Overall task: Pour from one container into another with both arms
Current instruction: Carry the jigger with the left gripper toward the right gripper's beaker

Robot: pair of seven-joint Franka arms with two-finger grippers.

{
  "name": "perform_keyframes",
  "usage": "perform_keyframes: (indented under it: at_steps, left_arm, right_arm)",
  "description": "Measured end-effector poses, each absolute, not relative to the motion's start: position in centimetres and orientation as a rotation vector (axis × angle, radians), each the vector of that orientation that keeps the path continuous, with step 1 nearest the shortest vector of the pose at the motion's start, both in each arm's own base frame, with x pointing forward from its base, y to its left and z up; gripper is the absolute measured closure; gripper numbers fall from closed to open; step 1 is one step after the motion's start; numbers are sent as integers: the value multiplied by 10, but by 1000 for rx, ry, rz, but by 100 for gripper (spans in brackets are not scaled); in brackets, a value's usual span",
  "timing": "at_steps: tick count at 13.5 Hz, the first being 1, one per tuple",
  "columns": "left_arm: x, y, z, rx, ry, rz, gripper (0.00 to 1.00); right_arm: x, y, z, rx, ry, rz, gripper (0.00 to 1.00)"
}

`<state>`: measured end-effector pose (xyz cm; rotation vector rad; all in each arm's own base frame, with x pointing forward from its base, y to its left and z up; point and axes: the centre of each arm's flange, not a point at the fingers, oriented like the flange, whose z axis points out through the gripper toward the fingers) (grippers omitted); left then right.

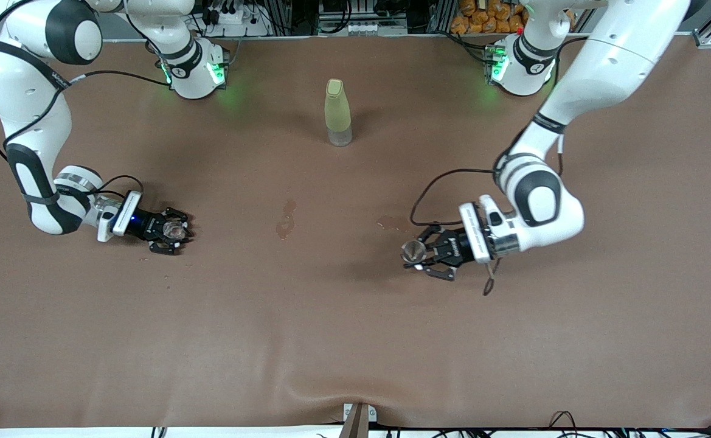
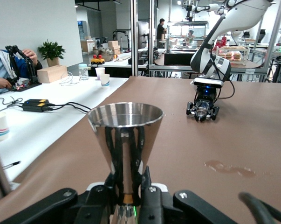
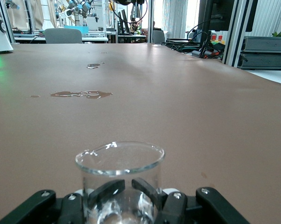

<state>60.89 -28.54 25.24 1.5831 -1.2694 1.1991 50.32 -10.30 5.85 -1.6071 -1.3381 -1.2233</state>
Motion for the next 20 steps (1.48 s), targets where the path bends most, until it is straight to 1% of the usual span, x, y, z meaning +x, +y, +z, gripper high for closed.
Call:
perform_keyframes:
  at_steps: [3,9,14,18,20]
  left_arm:
    - [587,-329,239,1614,-1262,1195,79]
    - [556,-376,214,1540,-1377,1212,79]
    - [510,-425,180,1484,-1418,1140,79]
    - [492,-440,163,1475,-1416,1132,79]
    - [489,-451,165,1457,-1417,1143,79]
  right_arm:
    - [507,-103,61,-1603,-1343,-1232,84]
    - [521,-99,85,-1557,-1307,-1257,84]
    - [542,-95,153,-1499,-1371,-1265,84]
    - [546,-77,190,-1390,-1371,-1285,84]
    - [545,-67,205,-1329,-1346,-1286,84]
